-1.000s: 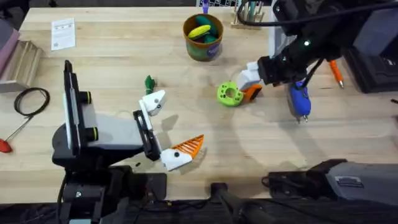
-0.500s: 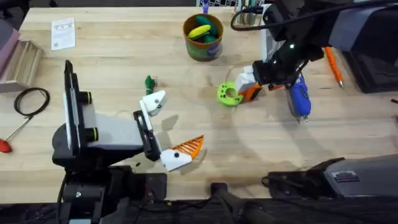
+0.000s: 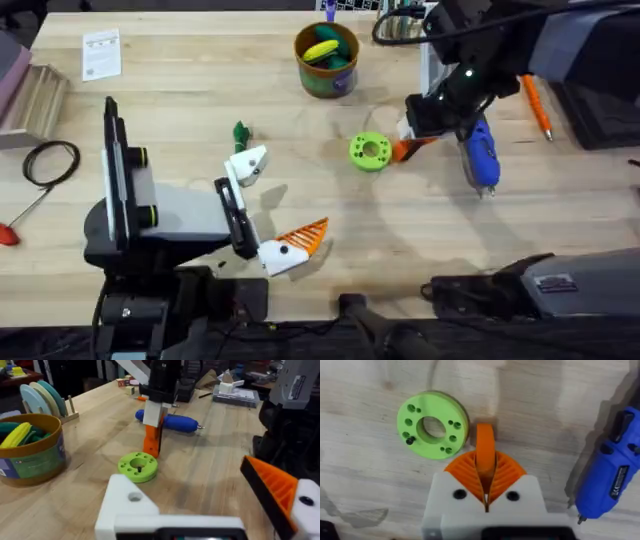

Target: Pick up the gripper from the table and insert it into the empty holder that is missing its gripper. Then pick up a screw, insert it into the mounting hole, and use the screwdriver to tighten it. Finally, clean up the table by picking up the vegetable and placing it into the bucket.

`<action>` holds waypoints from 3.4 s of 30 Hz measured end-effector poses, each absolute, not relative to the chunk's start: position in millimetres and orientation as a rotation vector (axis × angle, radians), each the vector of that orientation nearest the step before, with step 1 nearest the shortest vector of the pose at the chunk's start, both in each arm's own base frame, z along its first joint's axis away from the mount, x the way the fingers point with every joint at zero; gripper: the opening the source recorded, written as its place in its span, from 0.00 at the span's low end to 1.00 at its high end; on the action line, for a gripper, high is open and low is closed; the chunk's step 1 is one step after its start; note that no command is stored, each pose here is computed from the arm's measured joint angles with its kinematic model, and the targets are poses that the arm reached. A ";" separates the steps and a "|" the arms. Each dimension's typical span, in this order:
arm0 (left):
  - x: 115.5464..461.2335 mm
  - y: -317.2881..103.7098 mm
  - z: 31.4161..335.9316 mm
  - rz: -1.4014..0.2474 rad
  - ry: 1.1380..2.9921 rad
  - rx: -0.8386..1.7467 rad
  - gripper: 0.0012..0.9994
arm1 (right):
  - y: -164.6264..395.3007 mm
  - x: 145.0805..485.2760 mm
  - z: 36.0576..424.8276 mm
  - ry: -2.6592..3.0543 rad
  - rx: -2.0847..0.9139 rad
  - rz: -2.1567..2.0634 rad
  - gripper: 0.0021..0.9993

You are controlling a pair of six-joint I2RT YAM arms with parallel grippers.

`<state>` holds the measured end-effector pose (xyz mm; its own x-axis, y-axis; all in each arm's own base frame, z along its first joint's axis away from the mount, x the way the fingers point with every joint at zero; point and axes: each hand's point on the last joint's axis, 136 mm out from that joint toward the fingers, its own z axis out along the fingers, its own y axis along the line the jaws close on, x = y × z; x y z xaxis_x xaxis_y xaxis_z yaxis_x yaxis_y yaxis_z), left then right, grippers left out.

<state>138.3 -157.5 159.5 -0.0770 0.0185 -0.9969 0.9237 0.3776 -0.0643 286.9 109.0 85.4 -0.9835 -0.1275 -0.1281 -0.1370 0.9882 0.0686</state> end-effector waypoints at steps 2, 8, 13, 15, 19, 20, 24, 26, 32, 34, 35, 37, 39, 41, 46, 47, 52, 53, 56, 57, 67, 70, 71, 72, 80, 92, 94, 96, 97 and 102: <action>138.3 -157.5 159.6 -0.952 1.443 0.907 0.99 | 108.9 286.8 85.4 3.009 -0.201 0.117 0.01; 138.3 -157.5 159.6 -0.952 1.443 0.907 0.99 | 107.7 283.2 84.9 3.025 -0.201 0.111 0.01; 138.3 -157.5 159.6 -0.952 1.443 0.907 0.99 | 103.7 271.9 85.4 3.068 -0.203 0.094 0.01; 138.3 -157.5 159.6 -0.952 1.443 0.907 0.99 | 100.9 264.2 87.3 3.095 -0.204 0.083 0.01; 138.3 -157.5 159.5 -0.953 1.444 0.907 0.99 | 101.0 264.4 103.7 3.063 -0.203 0.095 0.01; 138.3 -157.5 159.6 -0.953 1.443 0.907 0.99 | 101.6 266.0 112.2 3.040 -0.203 0.105 0.01; 138.2 -157.5 159.6 -0.953 1.444 0.907 0.99 | 102.7 269.1 153.9 2.915 -0.198 0.151 0.01; 138.0 -157.6 159.6 -0.954 1.443 0.908 0.99 | 102.9 267.4 174.4 2.846 -0.197 0.182 0.01; 137.8 -157.7 159.6 -0.955 1.442 0.909 0.99 | 118.6 255.3 224.3 2.656 -0.228 0.388 0.01; 137.8 -157.7 159.6 -0.955 1.442 0.909 0.99 | 129.2 254.7 238.6 2.592 -0.248 0.483 0.01; 137.8 -157.7 159.6 -0.955 1.442 0.909 0.99 | 135.9 254.2 246.0 2.559 -0.262 0.539 0.01; 137.8 -157.7 159.6 -0.955 1.442 0.909 0.99 | 160.4 252.7 266.3 2.475 -0.304 0.742 0.01; 137.9 -157.7 159.5 -0.955 1.443 0.909 0.99 | 171.5 255.5 276.7 2.429 -0.308 0.832 0.01; 137.8 -157.7 159.6 -0.955 1.442 0.909 0.99 | 180.8 260.6 289.4 2.368 -0.315 0.900 0.01; 137.8 -157.7 159.6 -0.955 1.442 0.909 0.99 | 200.3 268.6 309.1 2.243 -0.342 1.054 0.01; 137.8 -157.7 159.6 -0.955 1.443 0.909 0.99 | 206.1 270.2 311.2 2.206 -0.360 1.099 0.01; 137.9 -157.7 159.5 -0.955 1.443 0.909 0.99 | 229.1 268.6 300.5 2.089 -0.424 1.321 0.01; 137.9 -157.7 159.5 -0.955 1.443 0.908 0.99 | 232.2 267.3 294.8 2.077 -0.425 1.364 0.01; 137.8 -157.7 159.6 -0.955 1.442 0.909 0.99 | 238.3 261.2 274.6 2.059 -0.407 1.484 0.01; 137.9 -157.7 159.6 -0.955 1.443 0.909 0.99 | 240.1 258.0 268.4 2.050 -0.403 1.529 0.01; 137.8 -157.7 159.6 -0.955 1.443 0.909 0.99 | 243.1 230.6 227.3 2.093 -0.266 1.877 0.01; 137.8 -157.7 159.6 -0.955 1.443 0.909 0.99 | 244.1 226.7 211.8 2.181 -0.197 1.953 0.01; 137.8 -157.7 159.6 -0.955 1.442 0.909 0.99 | 244.9 225.2 208.0 2.206 -0.186 1.978 0.01; 137.8 -157.7 159.6 -0.955 1.442 0.909 0.99 | 245.7 223.4 204.4 2.228 -0.179 2.004 0.01; 137.8 -157.7 159.6 -0.955 1.443 0.909 0.99 | 248.3 211.0 189.4 2.305 -0.228 2.128 0.01; 137.8 -157.7 159.6 -0.955 1.443 0.909 0.99 | 257.9 217.5 198.3 2.170 -0.410 2.151 0.01; 137.9 -157.7 159.5 -0.955 1.443 0.909 0.99 | 261.1 216.9 198.0 2.174 -0.410 2.169 0.01; 137.9 -157.7 159.5 -0.955 1.443 0.909 0.99 | 264.4 216.1 193.8 2.198 -0.392 2.190 0.01; 137.8 -157.7 159.6 -0.955 1.443 0.909 0.99 | 265.8 216.0 191.1 2.212 -0.381 2.200 0.01; 137.8 -157.7 159.6 -0.955 1.442 0.909 0.99 | 271.9 216.7 174.8 2.268 -0.337 2.233 0.01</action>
